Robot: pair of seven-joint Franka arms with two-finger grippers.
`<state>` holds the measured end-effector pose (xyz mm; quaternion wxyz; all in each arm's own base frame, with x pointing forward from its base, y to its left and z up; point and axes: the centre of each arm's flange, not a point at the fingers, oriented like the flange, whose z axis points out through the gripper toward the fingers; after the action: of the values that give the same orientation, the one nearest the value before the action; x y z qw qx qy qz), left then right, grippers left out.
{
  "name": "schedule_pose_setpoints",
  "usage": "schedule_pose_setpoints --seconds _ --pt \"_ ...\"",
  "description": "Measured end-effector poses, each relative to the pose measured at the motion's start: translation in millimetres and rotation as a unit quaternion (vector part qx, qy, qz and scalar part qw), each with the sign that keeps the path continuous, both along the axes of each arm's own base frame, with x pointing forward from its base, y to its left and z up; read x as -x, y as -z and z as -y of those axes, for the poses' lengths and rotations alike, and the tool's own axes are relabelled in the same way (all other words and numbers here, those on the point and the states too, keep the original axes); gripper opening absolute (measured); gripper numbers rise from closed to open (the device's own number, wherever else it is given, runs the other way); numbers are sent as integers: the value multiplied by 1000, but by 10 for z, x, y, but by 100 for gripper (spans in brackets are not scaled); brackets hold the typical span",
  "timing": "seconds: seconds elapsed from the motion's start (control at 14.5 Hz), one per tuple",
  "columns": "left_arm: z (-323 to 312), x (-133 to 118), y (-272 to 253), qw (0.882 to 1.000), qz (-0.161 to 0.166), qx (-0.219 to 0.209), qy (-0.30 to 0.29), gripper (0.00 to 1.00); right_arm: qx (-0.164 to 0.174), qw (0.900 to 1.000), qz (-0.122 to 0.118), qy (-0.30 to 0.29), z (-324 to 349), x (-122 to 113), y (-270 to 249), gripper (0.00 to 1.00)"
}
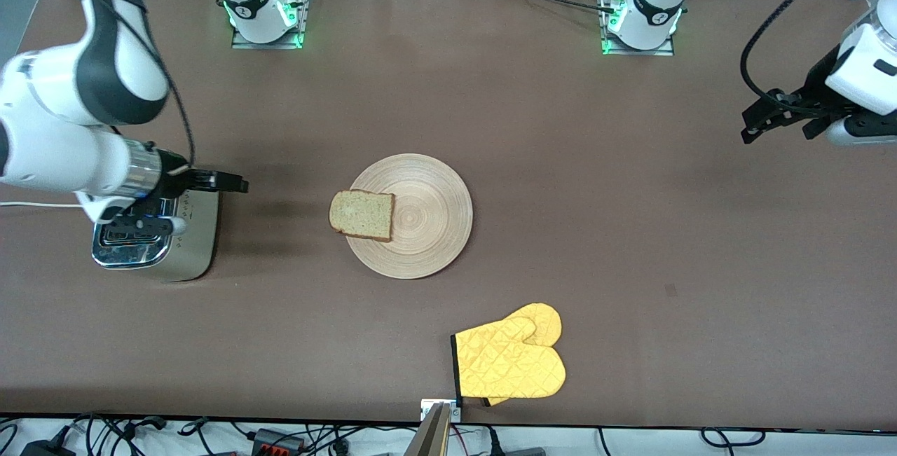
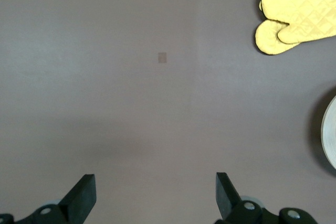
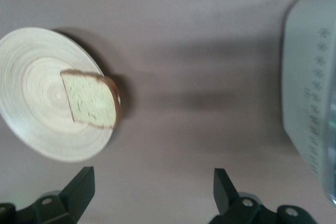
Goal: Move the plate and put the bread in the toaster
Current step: 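Return the left gripper up while the right gripper reaches the bread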
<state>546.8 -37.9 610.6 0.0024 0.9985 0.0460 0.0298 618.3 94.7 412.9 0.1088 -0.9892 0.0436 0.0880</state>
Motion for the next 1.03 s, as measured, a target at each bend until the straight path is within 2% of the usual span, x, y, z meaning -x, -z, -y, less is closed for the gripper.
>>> schedule_pose_setpoints --seconds 0.21,0.41,0.55,0.76,0.89,1.03 --pt "-1 27 15 1000 -8 -1 0 100 1 999 39 17 -19 304 307 100" --pt "0 32 9 1000 -10 -1 1 100 -42 996 48 62 -72 571 501 100" --pt "4 33 6 1000 -10 -2 16 100 -71 992 68 85 -141 646 623 100" --pt "-20 33 5 1000 -11 -2 29 100 -83 988 101 78 -272 766 851 100" --pt "-37 30 12 999 -12 -2 31 100 -102 987 108 62 -298 819 1003 100" --pt "-24 32 16 999 -13 -2 32 100 -137 982 114 55 -285 830 1171 100"
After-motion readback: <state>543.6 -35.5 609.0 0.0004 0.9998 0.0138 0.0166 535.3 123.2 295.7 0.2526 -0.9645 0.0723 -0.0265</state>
